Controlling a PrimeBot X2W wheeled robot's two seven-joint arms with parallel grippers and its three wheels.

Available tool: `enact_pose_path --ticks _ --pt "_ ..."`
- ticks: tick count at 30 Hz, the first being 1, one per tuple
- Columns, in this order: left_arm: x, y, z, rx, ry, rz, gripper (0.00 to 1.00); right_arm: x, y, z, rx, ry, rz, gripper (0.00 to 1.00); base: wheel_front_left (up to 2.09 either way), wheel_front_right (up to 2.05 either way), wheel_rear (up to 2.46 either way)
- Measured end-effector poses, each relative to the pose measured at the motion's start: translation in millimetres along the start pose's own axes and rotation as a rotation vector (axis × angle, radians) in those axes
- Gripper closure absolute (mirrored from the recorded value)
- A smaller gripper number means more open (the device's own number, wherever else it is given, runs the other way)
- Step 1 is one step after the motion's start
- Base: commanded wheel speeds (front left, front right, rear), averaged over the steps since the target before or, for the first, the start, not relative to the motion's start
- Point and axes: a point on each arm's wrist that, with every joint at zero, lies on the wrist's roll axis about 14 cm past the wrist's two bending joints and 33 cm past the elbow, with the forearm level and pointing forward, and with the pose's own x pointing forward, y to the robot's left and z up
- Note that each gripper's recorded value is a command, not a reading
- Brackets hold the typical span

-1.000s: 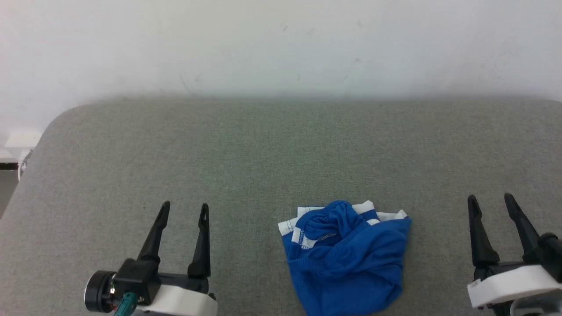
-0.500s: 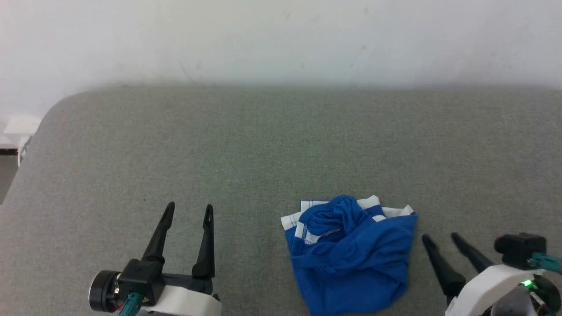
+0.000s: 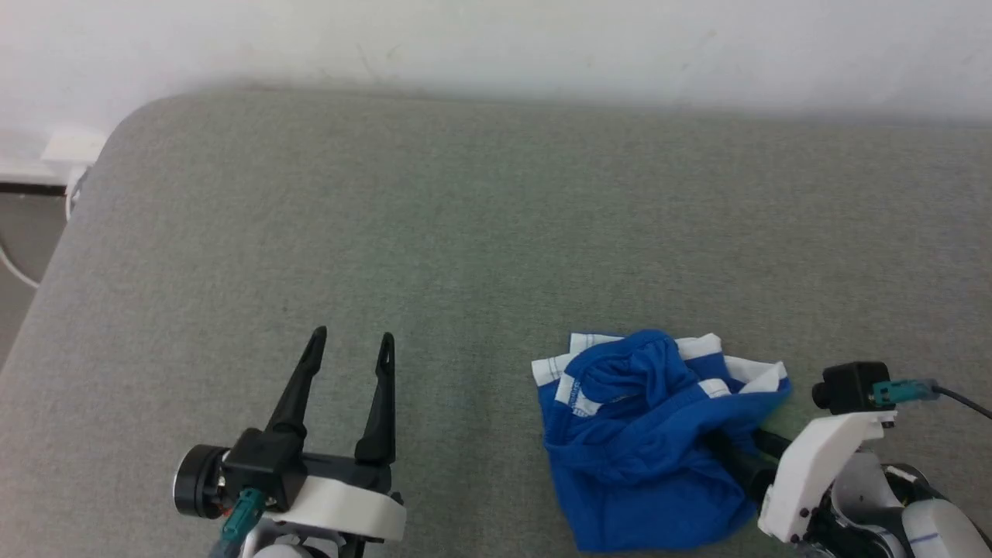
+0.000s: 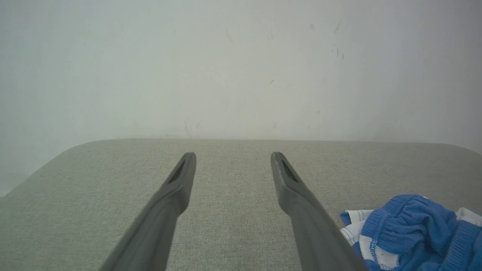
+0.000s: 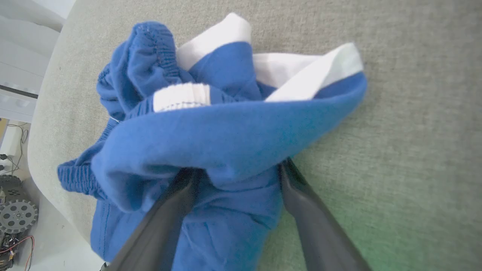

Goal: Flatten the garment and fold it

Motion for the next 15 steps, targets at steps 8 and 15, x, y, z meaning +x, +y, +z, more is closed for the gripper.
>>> enact_pose_path --ticks 8,15 --pt "-4 12 -9 0.007 0.034 0.039 0.00 28 10 -10 -0.093 0.076 0.026 0.73 0.00 0.00 0.00" --pt "-5 12 -10 0.005 0.037 0.045 0.00 31 13 -3 -0.212 0.036 0.024 1.00 0.00 0.00 0.00"
